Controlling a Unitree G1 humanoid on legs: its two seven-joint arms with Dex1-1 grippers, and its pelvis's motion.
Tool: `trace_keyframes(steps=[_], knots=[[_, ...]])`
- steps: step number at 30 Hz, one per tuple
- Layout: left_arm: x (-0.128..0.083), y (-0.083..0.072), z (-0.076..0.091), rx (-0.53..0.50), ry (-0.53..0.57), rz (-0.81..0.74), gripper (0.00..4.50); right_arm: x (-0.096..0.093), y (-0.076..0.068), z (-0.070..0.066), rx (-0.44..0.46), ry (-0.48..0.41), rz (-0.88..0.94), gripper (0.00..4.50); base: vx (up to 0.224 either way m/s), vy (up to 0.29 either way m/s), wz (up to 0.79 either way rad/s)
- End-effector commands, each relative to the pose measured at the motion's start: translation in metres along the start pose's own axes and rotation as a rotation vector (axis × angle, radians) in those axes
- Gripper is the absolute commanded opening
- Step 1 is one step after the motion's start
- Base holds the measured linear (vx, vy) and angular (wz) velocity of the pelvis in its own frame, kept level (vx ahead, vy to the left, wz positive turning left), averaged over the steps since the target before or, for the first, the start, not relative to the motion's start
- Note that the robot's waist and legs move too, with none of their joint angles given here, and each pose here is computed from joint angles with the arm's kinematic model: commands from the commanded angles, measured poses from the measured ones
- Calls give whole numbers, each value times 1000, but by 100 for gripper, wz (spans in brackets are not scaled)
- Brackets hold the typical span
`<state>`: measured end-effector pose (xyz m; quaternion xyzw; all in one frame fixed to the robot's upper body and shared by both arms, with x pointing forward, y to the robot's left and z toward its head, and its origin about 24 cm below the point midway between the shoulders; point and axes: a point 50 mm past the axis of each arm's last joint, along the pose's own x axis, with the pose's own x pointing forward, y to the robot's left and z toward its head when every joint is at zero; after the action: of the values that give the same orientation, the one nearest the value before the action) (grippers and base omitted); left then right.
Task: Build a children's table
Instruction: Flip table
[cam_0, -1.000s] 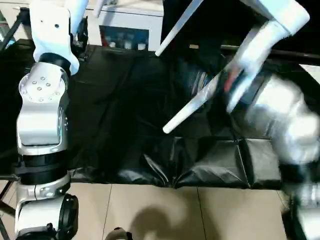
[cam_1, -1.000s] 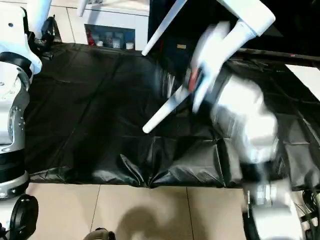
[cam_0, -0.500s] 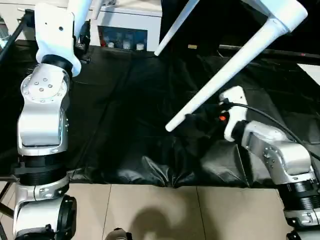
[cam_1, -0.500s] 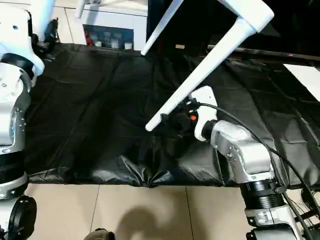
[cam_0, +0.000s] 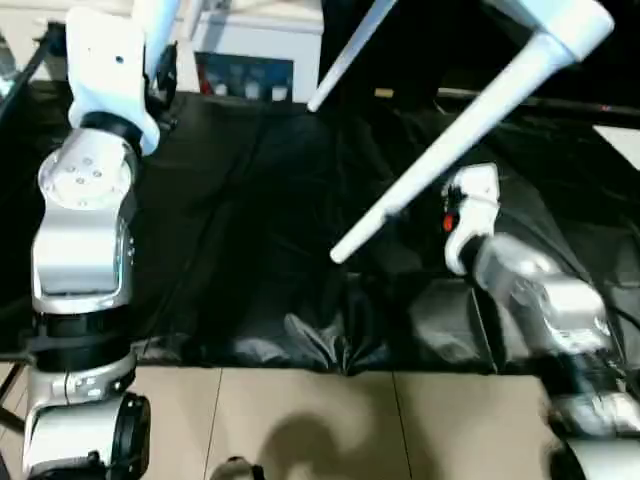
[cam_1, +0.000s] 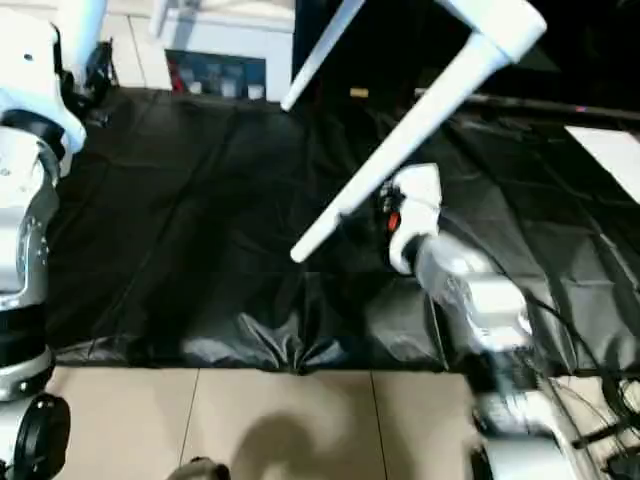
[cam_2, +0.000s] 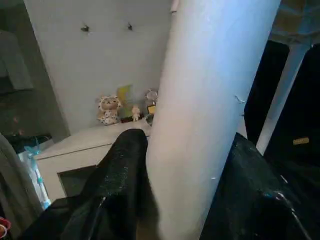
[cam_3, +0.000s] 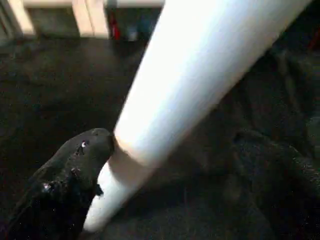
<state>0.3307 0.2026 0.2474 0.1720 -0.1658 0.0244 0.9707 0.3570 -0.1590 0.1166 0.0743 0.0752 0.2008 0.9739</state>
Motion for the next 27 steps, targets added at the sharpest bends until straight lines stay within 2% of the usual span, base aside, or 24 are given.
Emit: trace_keyframes(steps=[1,5,7,10,12,16,22,25,27], knots=[[0,-5,2,-29,-18,-22,196,4,-4,10,36,-77,-6,433,0,0,0],[-1,-7,-2,-31,-9,-25,194,13,-1,6,65,-99,32,412,0,0,0],[-2,-7,-4,-31,-3,-27,193,17,2,7,77,-126,72,374,0,0,0],[-4,-6,-8,-30,9,-28,191,21,6,9,91,-161,130,369,0,0,0],[-6,-6,-12,-28,20,-30,189,23,10,11,104,-181,172,331,0,0,0],[-7,-7,-15,-27,28,-37,187,25,12,11,100,-189,205,321,0,0,0],[-10,-9,-22,-28,43,-55,178,24,14,11,93,-210,269,248,0,0,0],[-13,-13,-31,-39,62,-76,177,20,17,10,65,-215,309,237,0,0,0],[-17,-17,-41,-41,84,-101,174,16,21,10,42,-216,333,207,0,0,0]])
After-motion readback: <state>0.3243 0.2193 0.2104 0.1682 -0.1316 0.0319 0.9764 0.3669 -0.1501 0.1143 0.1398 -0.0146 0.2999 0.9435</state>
